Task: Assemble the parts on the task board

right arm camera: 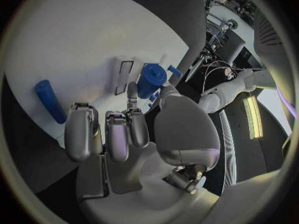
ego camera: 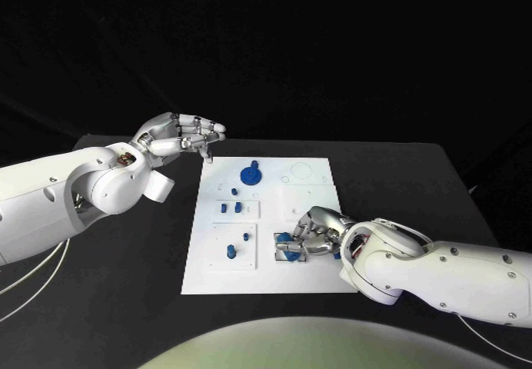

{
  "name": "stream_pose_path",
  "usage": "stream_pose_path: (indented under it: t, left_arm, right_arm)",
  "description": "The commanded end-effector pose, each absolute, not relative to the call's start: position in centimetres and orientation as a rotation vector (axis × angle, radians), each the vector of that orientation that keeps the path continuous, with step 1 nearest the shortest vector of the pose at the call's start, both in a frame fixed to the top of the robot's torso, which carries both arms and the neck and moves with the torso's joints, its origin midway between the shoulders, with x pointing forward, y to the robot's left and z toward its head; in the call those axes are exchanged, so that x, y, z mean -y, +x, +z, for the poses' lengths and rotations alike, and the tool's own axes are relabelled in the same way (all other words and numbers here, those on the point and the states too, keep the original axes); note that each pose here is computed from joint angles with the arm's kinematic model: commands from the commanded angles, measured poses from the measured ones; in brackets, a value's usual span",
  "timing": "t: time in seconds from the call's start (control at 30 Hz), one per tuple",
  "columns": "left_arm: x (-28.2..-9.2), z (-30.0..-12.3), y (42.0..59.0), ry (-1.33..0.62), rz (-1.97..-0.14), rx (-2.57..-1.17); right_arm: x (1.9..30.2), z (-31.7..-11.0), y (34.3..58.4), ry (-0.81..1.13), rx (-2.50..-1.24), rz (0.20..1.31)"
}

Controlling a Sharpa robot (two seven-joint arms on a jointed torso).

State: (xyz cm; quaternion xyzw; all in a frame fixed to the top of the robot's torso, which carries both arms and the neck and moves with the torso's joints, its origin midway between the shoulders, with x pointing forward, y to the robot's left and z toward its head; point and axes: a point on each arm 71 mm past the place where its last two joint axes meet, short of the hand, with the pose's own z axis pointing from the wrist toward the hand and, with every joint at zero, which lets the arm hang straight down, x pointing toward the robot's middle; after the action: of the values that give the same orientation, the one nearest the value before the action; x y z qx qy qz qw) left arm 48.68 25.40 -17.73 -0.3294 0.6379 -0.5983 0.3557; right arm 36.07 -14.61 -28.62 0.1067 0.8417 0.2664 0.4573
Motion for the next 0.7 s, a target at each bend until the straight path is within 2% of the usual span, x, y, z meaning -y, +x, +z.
stream_pose_path:
  t: [0.03,0.7]
  left_arm:
    - [-25.21,-17.64,48.64,-0.841,-1.562,-1.65]
    - [-25.42,-17.65,48.61,-0.845,-1.555,-1.651]
  right_arm:
    - [14.5,-28.53,36.08,0.234,-2.059,0.644]
    - [14.75,-28.23,35.57,0.149,-2.066,0.694]
